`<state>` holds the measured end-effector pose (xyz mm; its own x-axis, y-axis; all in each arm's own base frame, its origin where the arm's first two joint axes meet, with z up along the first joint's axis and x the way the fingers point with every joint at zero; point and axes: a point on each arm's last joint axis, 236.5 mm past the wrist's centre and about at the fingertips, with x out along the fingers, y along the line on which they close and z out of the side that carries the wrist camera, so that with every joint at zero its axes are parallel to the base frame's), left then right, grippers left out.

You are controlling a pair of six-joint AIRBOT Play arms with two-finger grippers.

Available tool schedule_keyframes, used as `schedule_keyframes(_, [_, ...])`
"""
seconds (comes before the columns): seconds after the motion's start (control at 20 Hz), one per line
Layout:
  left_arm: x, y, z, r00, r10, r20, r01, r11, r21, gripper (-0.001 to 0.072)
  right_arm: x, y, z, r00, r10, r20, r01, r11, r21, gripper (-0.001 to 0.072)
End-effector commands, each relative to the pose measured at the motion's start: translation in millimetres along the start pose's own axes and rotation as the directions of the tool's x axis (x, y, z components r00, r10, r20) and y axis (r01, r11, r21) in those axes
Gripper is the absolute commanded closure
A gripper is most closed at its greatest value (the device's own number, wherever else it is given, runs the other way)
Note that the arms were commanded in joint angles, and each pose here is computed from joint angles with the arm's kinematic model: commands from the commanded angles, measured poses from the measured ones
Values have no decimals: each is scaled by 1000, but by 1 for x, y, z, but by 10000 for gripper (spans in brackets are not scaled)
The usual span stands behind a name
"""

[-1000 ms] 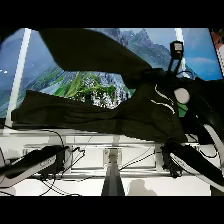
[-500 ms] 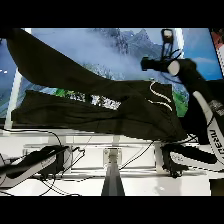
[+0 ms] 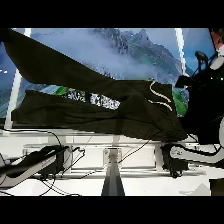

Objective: Fold the clothes and pants, and hang the long-sleeved shirts on hangers.

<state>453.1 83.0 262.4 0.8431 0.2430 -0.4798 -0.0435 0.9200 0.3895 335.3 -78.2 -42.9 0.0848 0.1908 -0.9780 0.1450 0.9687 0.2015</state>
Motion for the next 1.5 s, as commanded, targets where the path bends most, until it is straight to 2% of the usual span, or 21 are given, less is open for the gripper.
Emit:
schedule_keyframes(0.0, [0,0,-1,1000,1,-5,-1,1000,1,689,17,-5,-32,980,172,-99,-168,984,51,99])
schedule_keyframes(0.1, [0,0,-1,1000,0,-5,0,1000,1,689,29,-3,-22,980,185,-76,-180,982,63,92])
schedule_keyframes(0.3, [4,-2,-3,1000,-4,-12,4,1000,0,689,51,19,27,968,237,80,-243,966,84,82])
schedule_keyframes(0.5, [16,-6,-10,999,-14,-37,15,1000,3,689,70,48,31,956,288,52,-291,955,64,92])
schedule_keyframes(0.55, [19,-8,-12,999,-18,-45,18,1000,5,689,76,53,30,957,289,37,-291,956,44,159])
schedule_keyframes(0.65, [28,-11,-18,997,-25,-67,26,1000,8,689,79,58,39,959,275,69,-276,961,8,478])
schedule_keyframes(0.7, [31,-13,-20,997,-28,-74,28,1000,9,689,76,58,46,959,265,100,-266,964,0,611])
schedule_keyframes(0.8, [33,-7,-23,996,-2,-84,4,1000,24,691,60,54,62,954,235,185,-237,972,-13,669])
schedule_keyframes(1.0, [32,30,-33,986,116,-116,-111,992,52,690,-6,44,99,896,139,421,-126,990,-60,682])
schedule_keyframes(1.2, [28,66,-69,960,168,-223,-180,983,-36,690,-96,40,133,726,57,686,-21,998,-60,682])
schedule_keyframes(1.3, [22,83,-95,935,184,-304,-215,974,-74,690,-121,42,136,673,44,738,0,998,-59,682])
schedule_keyframes(1.45, [14,99,-122,900,192,-391,-249,963,-100,690,-128,47,131,674,56,737,-5,997,-72,682])
